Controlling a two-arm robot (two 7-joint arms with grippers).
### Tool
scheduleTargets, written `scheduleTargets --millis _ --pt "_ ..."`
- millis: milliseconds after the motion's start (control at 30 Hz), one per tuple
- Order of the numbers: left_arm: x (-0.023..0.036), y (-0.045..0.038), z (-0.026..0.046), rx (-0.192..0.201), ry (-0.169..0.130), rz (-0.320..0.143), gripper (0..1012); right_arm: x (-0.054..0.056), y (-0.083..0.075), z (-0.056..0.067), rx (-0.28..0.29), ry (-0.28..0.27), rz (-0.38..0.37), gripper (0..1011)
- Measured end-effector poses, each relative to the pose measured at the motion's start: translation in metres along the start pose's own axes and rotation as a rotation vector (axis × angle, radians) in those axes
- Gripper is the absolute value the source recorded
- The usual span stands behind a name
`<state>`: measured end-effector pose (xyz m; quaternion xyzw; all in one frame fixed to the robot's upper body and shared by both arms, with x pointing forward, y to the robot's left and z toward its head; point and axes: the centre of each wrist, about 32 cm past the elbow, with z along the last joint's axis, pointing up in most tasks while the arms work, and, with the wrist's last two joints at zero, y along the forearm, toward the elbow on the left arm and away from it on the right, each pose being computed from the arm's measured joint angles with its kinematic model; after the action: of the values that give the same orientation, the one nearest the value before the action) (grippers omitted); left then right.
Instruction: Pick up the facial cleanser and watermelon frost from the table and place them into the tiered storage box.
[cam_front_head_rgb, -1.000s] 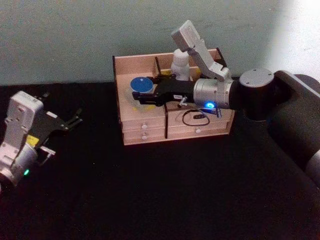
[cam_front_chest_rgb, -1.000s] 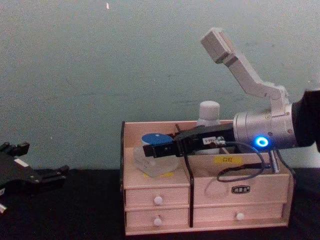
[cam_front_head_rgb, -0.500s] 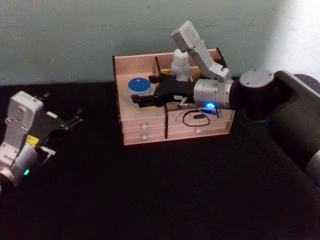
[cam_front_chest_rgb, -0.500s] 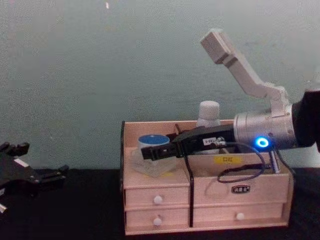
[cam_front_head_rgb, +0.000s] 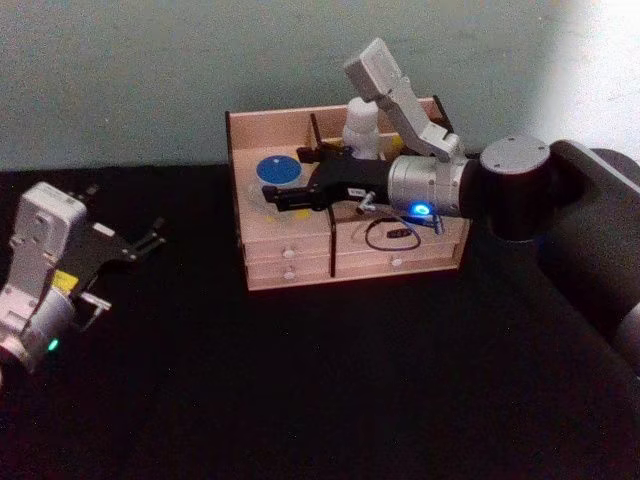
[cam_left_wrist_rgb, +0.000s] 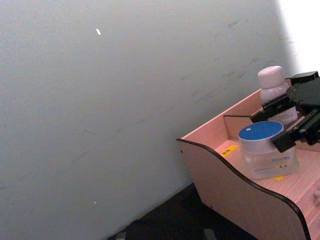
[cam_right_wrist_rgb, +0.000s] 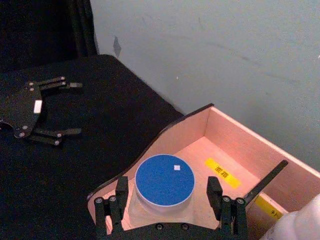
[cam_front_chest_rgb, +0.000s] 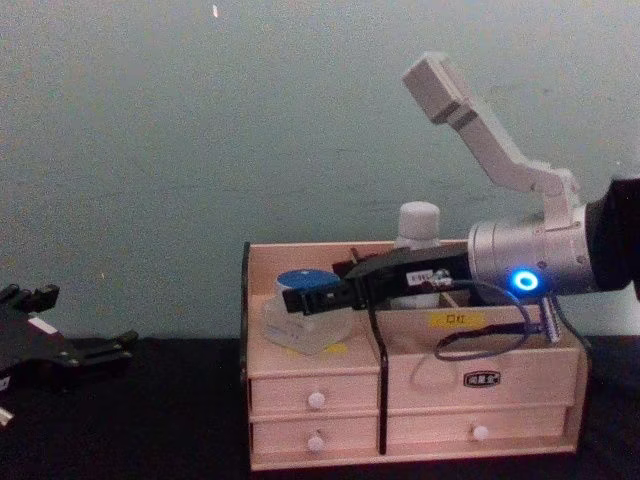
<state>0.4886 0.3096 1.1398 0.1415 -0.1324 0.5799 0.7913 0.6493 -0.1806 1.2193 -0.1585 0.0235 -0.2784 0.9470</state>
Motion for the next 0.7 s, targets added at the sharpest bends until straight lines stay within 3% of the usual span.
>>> scheduleTargets --millis 267,467,567,700 --pt "0.0 0.0 0.0 0.0 0.0 0.0 1001 -0.005 -0.014 0.005 0.063 -0.027 -0.014 1002" --pt "0.0 0.0 0.0 0.0 0.0 0.0 1001 -0.014 -0.038 0.009 0.124 -0.045 -0.016 1002" --pt "0.0 0.0 0.0 0.0 0.0 0.0 1001 -0.018 -0.048 0.007 0.134 -0.047 -0.018 1003" --pt "0.0 0.0 0.0 0.0 0.0 0.0 1002 -0.024 -0.073 0.001 0.132 -0.039 -0.03 1002"
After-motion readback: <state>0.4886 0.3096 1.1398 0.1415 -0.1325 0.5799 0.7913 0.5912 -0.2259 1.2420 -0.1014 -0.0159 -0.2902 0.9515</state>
